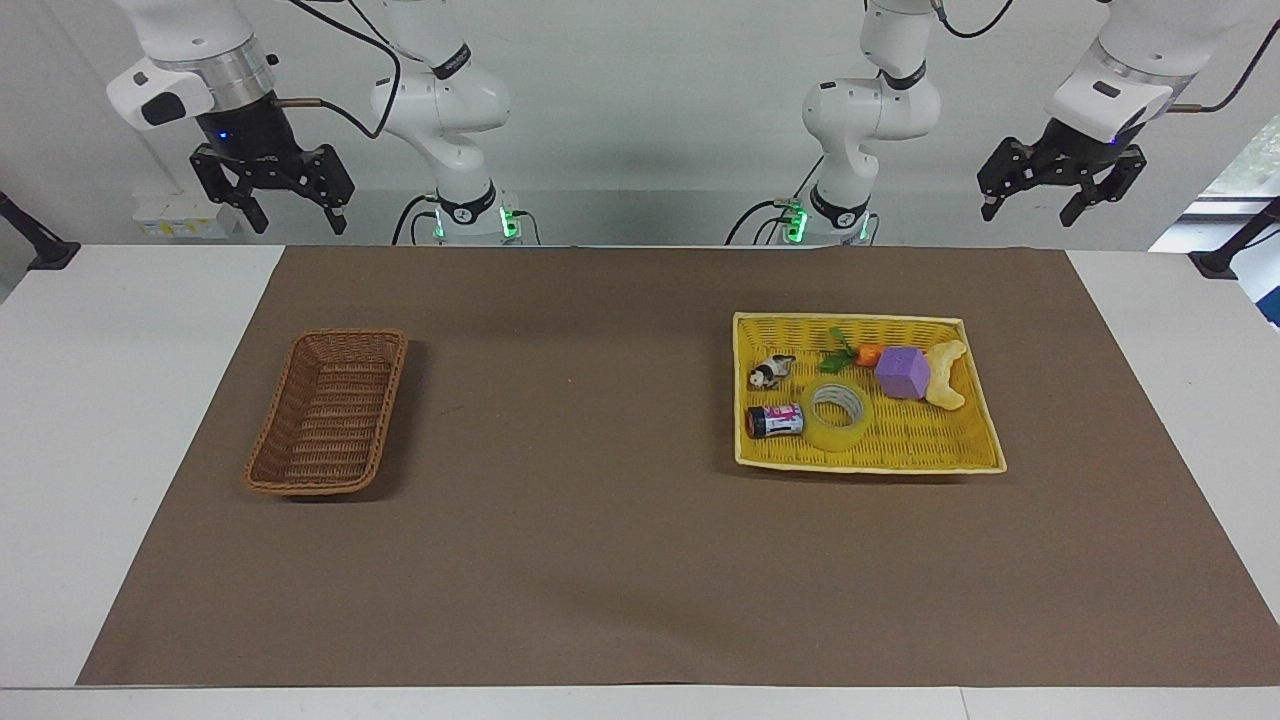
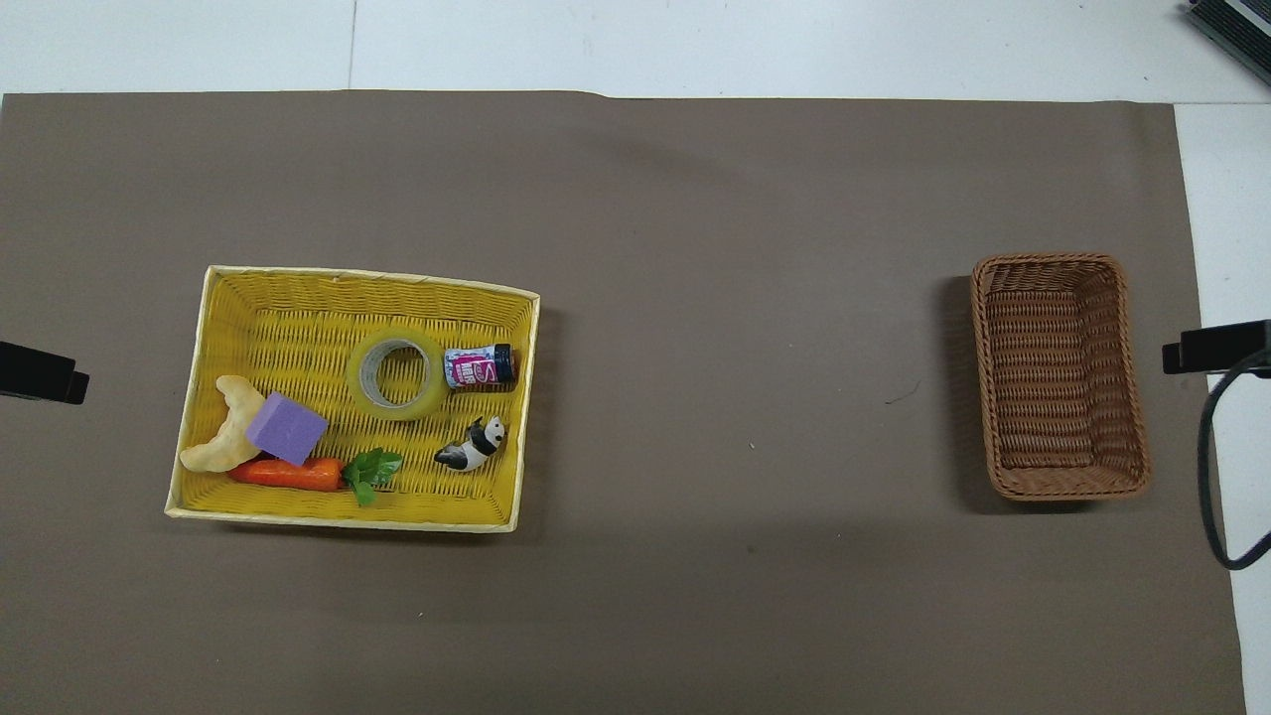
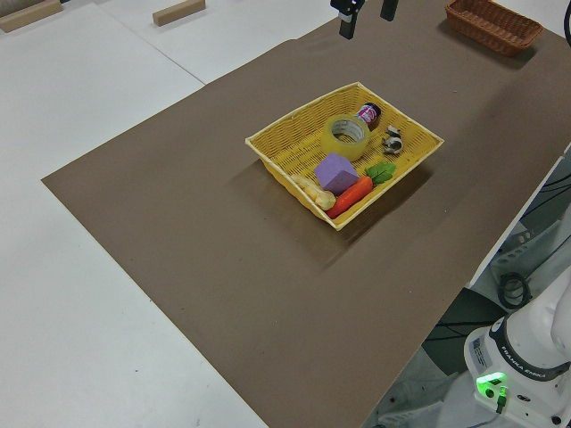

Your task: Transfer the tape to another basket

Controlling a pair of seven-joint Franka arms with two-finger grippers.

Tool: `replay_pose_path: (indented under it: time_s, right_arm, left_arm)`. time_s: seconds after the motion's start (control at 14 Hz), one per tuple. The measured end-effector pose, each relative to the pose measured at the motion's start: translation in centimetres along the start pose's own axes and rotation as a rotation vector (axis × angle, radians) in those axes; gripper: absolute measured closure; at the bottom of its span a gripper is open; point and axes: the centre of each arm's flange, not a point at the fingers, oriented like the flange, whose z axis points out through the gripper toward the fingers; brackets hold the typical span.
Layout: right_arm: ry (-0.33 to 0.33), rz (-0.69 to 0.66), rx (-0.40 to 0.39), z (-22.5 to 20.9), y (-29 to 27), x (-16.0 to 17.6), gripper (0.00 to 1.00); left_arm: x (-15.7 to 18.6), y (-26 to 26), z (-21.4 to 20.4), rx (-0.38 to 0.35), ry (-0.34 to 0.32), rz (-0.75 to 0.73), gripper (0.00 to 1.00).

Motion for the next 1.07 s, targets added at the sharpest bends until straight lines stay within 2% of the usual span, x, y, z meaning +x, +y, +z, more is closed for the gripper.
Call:
replay_pose_path:
  time_s: [1.07]
  right_arm:
    - [0.0,0.0,0.0,0.0,0.0,0.0,0.0]
  left_arm:
    - [0.29,-0.42,0.35,-0.004,0.002,-0.008,0.0]
